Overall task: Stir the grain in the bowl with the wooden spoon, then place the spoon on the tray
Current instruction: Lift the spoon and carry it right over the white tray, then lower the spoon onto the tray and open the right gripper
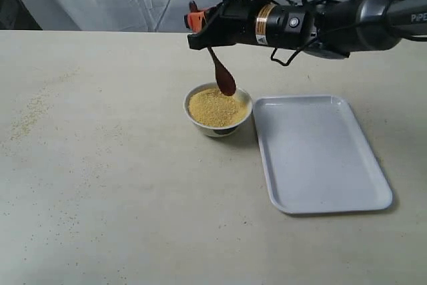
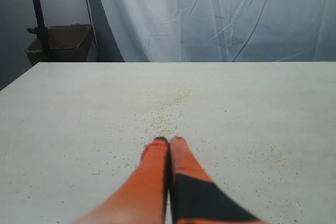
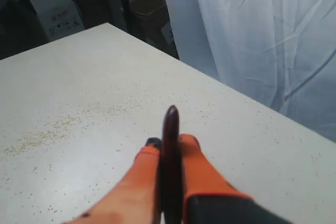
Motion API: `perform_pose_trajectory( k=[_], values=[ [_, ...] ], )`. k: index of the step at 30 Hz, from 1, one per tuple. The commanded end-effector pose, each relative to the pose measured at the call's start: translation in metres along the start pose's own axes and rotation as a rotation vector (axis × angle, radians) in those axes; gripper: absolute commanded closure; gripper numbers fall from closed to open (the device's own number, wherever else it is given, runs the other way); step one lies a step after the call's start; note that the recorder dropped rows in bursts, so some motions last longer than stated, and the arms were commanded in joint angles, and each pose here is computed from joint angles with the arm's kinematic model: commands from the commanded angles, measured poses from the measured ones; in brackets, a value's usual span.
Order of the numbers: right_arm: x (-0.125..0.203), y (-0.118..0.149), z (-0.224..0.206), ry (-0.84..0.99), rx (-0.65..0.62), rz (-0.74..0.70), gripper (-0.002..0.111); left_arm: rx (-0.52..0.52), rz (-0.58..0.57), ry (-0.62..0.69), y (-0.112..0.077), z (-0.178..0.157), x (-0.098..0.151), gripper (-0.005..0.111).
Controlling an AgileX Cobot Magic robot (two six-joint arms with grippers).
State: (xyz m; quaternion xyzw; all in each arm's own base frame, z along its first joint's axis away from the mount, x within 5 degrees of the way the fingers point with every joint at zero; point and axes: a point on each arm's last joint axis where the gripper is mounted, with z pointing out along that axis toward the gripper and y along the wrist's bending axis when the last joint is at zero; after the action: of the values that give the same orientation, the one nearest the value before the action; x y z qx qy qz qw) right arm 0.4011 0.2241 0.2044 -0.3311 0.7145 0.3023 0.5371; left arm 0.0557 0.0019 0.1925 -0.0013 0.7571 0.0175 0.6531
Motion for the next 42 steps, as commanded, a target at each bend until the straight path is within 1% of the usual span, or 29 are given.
perform_pose_trajectory(
  k=[1,3,4,6,7,8,9,11,12,13,14,15,16,17,18,19,20,22,24,26,28,29,30,31,33,35,38,41,42],
  values=[
    [-0.008,-0.001,-0.005,0.004,0.022,-0.007,0.108,-0.002,0.001,-0.003,0.000,0.000,0.000,0.107],
    [-0.020,-0.003,-0.013,0.010,0.081,0.115,0.108,-0.002,0.001,-0.003,0.000,0.000,0.000,0.107],
    [-0.032,-0.005,-0.022,0.024,0.150,0.176,0.108,-0.002,0.001,-0.003,0.000,0.000,0.000,0.107],
    [-0.047,-0.011,-0.039,0.051,0.266,0.221,0.108,-0.002,0.001,-0.003,0.000,0.000,0.000,0.107],
    [-0.055,-0.013,-0.048,0.059,0.297,0.226,0.108,-0.002,0.001,-0.003,0.000,0.000,0.000,0.107],
    [-0.060,-0.017,-0.057,0.054,0.300,0.272,0.108,-0.002,0.001,-0.003,0.000,0.000,0.000,0.107],
    [-0.067,-0.021,-0.068,0.055,0.272,0.321,0.108,-0.002,0.001,-0.003,0.000,0.000,0.000,0.107],
    [-0.075,-0.031,-0.086,0.090,0.169,0.448,0.108,-0.002,0.001,-0.003,0.000,0.000,0.000,0.107],
    [-0.076,-0.038,-0.096,0.095,0.087,0.540,0.108,-0.002,0.001,-0.003,0.000,0.000,0.000,0.107],
    [-0.072,-0.046,-0.114,0.140,-0.111,0.589,0.108,-0.002,0.001,-0.003,0.000,0.000,0.000,0.107],
    [-0.068,-0.052,-0.123,0.157,-0.181,0.613,0.108,-0.002,0.001,-0.003,0.000,0.000,0.000,0.107],
    [-0.055,-0.065,-0.139,0.180,-0.262,0.667,0.108,-0.002,0.001,-0.003,0.000,0.000,0.000,0.107],
    [-0.046,-0.072,-0.144,0.188,-0.270,0.700,0.108,-0.002,0.001,-0.003,0.000,0.000,0.000,0.107],
    [-0.024,-0.085,-0.150,0.204,-0.239,0.772,0.108,-0.002,0.001,-0.003,0.000,0.000,0.000,0.107],
    [-0.010,-0.089,-0.152,0.218,-0.227,0.815,0.108,-0.002,0.001,-0.003,0.000,0.000,0.000,0.107],
    [0.018,-0.090,-0.153,0.256,-0.218,0.904,0.108,-0.002,0.001,-0.003,0.000,0.000,0.000,0.107],
    [0.029,-0.088,-0.152,0.274,-0.219,0.939,0.108,-0.002,0.001,-0.003,0.000,0.000,0.000,0.107],
    [0.085,-0.092,-0.145,0.355,-0.067,1.045,0.108,-0.002,0.001,-0.003,0.000,0.000,0.000,0.107],
    [0.111,-0.093,-0.142,0.399,-0.018,1.100,0.107,-0.002,0.001,-0.003,0.000,0.000,0.000,0.107],
    [0.121,-0.094,-0.140,0.415,0.000,1.117,0.101,-0.002,0.001,-0.003,0.000,0.000,0.000,0.107],
    [0.129,-0.097,-0.139,0.426,0.027,1.125,0.090,-0.002,0.001,-0.003,0.000,0.000,0.000,0.107],
    [0.132,-0.098,-0.138,0.430,0.050,1.120,0.079,-0.002,0.001,-0.003,0.000,0.000,0.000,0.107],
    [0.132,-0.099,-0.138,0.430,0.058,1.111,0.073,-0.002,0.001,-0.003,0.000,0.000,0.000,0.107],
    [0.133,-0.101,-0.138,0.431,0.077,1.106,0.062,-0.002,0.001,-0.003,0.000,0.000,0.000,0.107],
    [0.134,-0.102,-0.139,0.432,0.095,1.103,0.055,-0.002,0.001,-0.003,0.000,0.000,0.000,0.107],
    [0.135,-0.103,-0.139,0.433,0.116,1.098,0.053,-0.002,0.001,-0.003,0.000,0.000,0.000,0.107],
    [0.138,-0.107,-0.139,0.435,0.163,1.077,0.052,-0.002,0.001,-0.003,0.000,0.000,0.000,0.107],
    [0.138,-0.112,-0.141,0.436,0.222,1.036,0.052,-0.002,0.001,-0.003,0.000,0.000,0.000,0.107],
    [0.136,-0.114,-0.142,0.432,0.244,0.999,0.052,-0.002,0.001,-0.003,0.000,0.000,0.000,0.107]
  ],
)
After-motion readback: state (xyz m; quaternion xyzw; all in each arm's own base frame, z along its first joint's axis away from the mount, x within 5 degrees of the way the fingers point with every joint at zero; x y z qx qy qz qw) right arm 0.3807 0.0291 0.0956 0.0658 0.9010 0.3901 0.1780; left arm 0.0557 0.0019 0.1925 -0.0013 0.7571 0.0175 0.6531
